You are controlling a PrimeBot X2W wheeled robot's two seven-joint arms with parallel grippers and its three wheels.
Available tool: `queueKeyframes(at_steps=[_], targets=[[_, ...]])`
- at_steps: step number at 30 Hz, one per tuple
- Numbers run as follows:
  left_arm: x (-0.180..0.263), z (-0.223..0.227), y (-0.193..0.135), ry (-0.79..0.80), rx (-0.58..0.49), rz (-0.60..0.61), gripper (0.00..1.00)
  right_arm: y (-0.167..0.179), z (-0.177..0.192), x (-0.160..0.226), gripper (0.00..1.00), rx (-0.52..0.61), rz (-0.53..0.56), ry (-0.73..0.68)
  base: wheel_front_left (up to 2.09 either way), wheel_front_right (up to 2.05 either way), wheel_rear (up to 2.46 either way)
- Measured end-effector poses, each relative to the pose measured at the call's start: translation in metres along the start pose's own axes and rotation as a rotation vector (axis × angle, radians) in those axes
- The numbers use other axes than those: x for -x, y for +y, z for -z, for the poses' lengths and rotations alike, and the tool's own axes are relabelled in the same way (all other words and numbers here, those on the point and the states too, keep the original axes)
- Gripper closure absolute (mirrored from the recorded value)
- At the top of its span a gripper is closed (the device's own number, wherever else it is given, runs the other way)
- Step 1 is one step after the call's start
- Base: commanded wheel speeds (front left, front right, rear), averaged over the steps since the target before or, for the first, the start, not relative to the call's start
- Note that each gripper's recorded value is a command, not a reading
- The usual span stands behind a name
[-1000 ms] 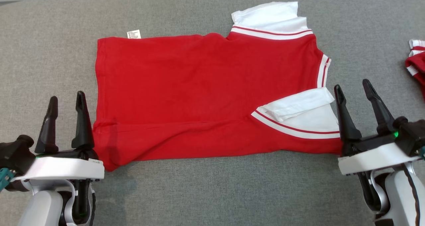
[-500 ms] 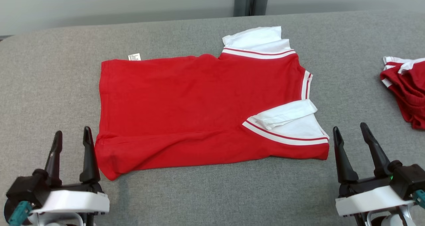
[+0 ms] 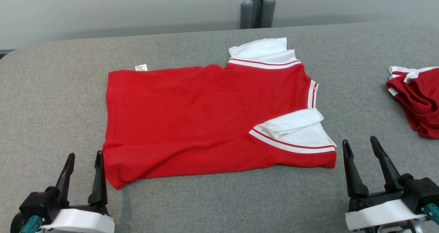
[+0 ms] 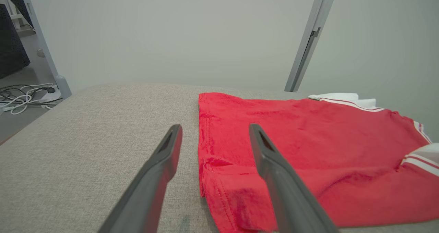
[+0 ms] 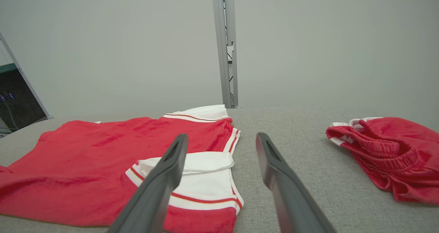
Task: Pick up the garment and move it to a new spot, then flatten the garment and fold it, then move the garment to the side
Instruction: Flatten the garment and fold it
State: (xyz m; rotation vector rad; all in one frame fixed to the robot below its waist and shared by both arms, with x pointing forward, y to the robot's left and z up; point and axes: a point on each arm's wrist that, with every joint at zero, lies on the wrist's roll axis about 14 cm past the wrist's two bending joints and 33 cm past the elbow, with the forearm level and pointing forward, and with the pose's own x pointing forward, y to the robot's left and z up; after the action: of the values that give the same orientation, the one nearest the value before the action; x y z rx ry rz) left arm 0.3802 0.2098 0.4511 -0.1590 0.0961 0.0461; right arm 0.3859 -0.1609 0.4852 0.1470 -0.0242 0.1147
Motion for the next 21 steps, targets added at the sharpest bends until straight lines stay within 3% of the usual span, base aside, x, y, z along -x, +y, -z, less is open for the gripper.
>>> queueKeyframes(at_steps=[9, 21], targets=[[-0.002, 0.006, 0.000, 0.015, 0.009, 0.012, 0.00, -0.003, 0.008, 0.001, 0.00, -0.027, 0.015, 0.026, 0.00, 0.00, 0.00], [0.003, 0.085, -0.005, 0.297, 0.103, 0.014, 0.00, 0.000, 0.085, 0.001, 0.00, -0.089, 0.024, 0.273, 0.00, 0.00, 0.00]])
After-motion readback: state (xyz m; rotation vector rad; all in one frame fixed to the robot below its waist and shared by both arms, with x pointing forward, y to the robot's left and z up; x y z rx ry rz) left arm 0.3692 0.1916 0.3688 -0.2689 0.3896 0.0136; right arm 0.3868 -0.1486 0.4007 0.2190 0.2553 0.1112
